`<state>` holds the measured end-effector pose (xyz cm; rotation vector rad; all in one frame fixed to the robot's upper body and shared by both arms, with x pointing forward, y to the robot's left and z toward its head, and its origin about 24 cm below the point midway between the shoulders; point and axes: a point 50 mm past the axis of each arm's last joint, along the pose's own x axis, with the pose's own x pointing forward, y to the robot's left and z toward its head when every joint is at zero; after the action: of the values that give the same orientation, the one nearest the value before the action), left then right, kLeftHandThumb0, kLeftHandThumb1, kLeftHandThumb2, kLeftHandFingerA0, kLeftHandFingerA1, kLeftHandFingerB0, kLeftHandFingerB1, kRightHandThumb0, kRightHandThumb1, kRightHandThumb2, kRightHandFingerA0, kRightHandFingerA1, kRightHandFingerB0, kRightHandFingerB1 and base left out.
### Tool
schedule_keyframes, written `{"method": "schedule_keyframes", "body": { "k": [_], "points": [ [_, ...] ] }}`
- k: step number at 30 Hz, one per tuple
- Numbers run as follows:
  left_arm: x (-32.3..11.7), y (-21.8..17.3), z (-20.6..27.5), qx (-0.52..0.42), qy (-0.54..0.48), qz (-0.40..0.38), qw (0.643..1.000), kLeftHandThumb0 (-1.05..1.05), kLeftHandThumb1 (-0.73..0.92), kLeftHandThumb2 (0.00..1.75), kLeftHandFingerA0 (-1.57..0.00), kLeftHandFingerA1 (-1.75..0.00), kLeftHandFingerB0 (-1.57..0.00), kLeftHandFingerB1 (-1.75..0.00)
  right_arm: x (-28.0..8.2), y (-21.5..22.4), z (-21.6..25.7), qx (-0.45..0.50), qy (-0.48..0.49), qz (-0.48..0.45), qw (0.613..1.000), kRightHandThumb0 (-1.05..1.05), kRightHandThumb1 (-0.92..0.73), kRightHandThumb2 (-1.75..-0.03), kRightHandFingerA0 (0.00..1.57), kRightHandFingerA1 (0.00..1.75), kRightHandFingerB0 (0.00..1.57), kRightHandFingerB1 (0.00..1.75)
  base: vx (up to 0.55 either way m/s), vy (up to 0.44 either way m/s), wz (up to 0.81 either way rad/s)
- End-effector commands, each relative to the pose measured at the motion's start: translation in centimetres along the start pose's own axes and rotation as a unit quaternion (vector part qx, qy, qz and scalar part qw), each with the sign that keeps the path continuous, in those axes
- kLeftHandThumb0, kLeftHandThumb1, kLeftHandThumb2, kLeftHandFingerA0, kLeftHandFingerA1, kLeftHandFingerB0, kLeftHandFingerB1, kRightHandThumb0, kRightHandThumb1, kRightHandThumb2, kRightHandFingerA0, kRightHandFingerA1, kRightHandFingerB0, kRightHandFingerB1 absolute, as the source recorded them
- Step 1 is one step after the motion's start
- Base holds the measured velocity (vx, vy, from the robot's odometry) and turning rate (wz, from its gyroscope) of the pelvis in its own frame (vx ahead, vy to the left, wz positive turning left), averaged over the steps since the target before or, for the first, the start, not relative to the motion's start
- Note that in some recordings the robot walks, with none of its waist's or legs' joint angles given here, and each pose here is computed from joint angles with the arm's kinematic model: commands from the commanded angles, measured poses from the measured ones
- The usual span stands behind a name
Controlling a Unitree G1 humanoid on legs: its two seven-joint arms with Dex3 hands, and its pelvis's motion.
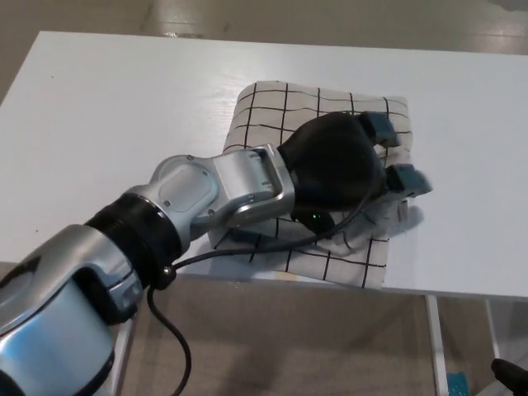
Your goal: Use the left hand to fold a white towel with checkered patterns in half.
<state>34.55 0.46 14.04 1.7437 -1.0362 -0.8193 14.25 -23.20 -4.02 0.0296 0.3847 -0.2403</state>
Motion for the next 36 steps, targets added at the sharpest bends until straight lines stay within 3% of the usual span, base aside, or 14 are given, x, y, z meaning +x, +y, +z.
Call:
{"method": "schedule_keyframes", "body": {
  "k": [1,8,15,16,19,20,21,22,24,28,30,31,33,36],
  "points": [
    [0.3,-0.3,-0.5,-0.199,0.101,-0.198,0.954,-0.95,0.53,0.57,0.00,0.00,0.00,-0.05,-0.4,-0.5,-0.3,-0.008,0.008,-0.004,1.000,-0.28,-0.56,-0.57,0.49,0.49,0.50,0.44,0.00,0.000,0.00],
    [0.2,2.0,-1.1,-0.257,0.102,-0.151,0.949,-0.96,0.54,0.59,0.00,0.00,0.00,-0.05,-0.5,-0.5,-0.5,-0.009,0.012,-0.007,1.000,-0.28,-0.56,-0.57,0.49,0.49,0.49,0.44,0.00,0.000,0.00],
    [-0.3,7.4,-2.9,-0.306,0.093,-0.084,0.944,-0.97,0.58,0.59,0.00,0.00,0.00,-0.02,-0.5,-0.4,-0.5,0.001,0.009,-0.001,1.000,-0.28,-0.55,-0.57,0.49,0.49,0.50,0.44,0.00,0.000,0.00],
    [-1.1,10.1,-3.8,-0.327,0.083,-0.033,0.941,-1.02,0.58,0.65,0.00,0.00,0.00,-0.01,-0.5,-0.5,-0.5,0.000,0.007,-0.001,1.000,-0.28,-0.55,-0.56,0.50,0.49,0.51,0.44,0.00,0.000,0.00],
    [-3.1,14.7,-5.1,-0.355,0.058,0.057,0.931,-1.02,0.62,0.63,0.00,0.00,0.00,-0.01,-0.4,-0.6,-0.4,0.006,0.005,-0.001,1.000,-0.28,-0.55,-0.57,0.50,0.50,0.51,0.44,0.00,0.000,0.00],
    [-4.0,16.3,-5.5,-0.359,0.050,0.089,0.928,-1.02,0.49,0.79,0.00,0.00,0.00,-0.04,-0.4,-0.7,-0.4,0.009,0.004,-0.002,1.000,-0.28,-0.55,-0.57,0.49,0.50,0.51,0.44,0.00,0.000,0.00],
    [-4.6,17.2,-5.7,-0.358,0.045,0.109,0.926,-1.02,0.49,0.79,0.00,0.00,0.00,-0.04,-0.4,-0.8,-0.3,0.011,0.004,-0.002,1.000,-0.28,-0.55,-0.57,0.49,0.50,0.51,0.44,0.00,0.000,0.00],
    [-5.8,18.3,-6.1,-0.358,0.039,0.141,0.922,-1.01,0.65,0.63,0.00,0.00,0.00,-0.03,-0.4,-0.9,-0.3,0.017,0.005,-0.002,1.000,-0.28,-0.55,-0.57,0.49,0.50,0.51,0.44,0.00,0.000,0.00],
    [-8.0,20.0,-6.8,-0.357,0.030,0.193,0.913,-1.01,0.66,0.63,0.00,0.00,0.00,-0.05,-0.3,-1.0,-0.1,0.026,0.007,-0.002,1.000,-0.27,-0.55,-0.56,0.49,0.50,0.51,0.44,0.00,0.000,0.00],
    [-12.5,20.7,-7.2,-0.355,0.034,0.259,0.898,-0.99,0.63,0.64,0.00,0.00,0.00,-0.13,-0.3,-1.9,1.2,0.048,-0.001,-0.008,0.999,-0.27,-0.57,-0.57,0.46,0.53,0.51,0.44,0.00,0.000,0.00],
    [-13.7,20.2,-7.2,-0.351,0.039,0.257,0.900,-0.96,0.60,0.64,0.00,-0.02,0.00,-0.17,-0.3,-2.2,1.8,0.050,-0.010,-0.018,0.999,-0.25,-0.57,-0.57,0.46,0.54,0.50,0.44,0.00,0.000,0.00],
    [-17.1,18.6,-7.0,-0.348,0.061,0.233,0.906,-0.94,0.58,0.64,0.00,-0.06,0.00,-0.23,-0.5,-3.4,3.2,0.051,-0.039,-0.053,0.996,-0.25,-0.57,-0.57,0.48,0.54,0.52,0.45,0.00,0.000,0.00],
    [-18.5,17.9,-6.7,-0.353,0.065,0.229,0.905,-0.77,0.43,0.89,0.00,-0.08,0.00,-0.21,-0.5,-3.9,3.7,0.060,-0.052,-0.066,0.995,-0.25,-0.56,-0.57,0.51,0.55,0.54,0.46,0.00,0.000,0.00],
    [-20.6,17.1,-5.7,-0.355,0.065,0.227,0.904,-0.78,0.45,0.89,-0.03,-0.09,-0.03,-0.22,-0.4,-4.6,4.3,0.082,-0.066,-0.086,0.991,-0.24,-0.56,-0.56,0.50,0.57,0.54,0.47,0.00,0.000,0.00]
  ]
}}
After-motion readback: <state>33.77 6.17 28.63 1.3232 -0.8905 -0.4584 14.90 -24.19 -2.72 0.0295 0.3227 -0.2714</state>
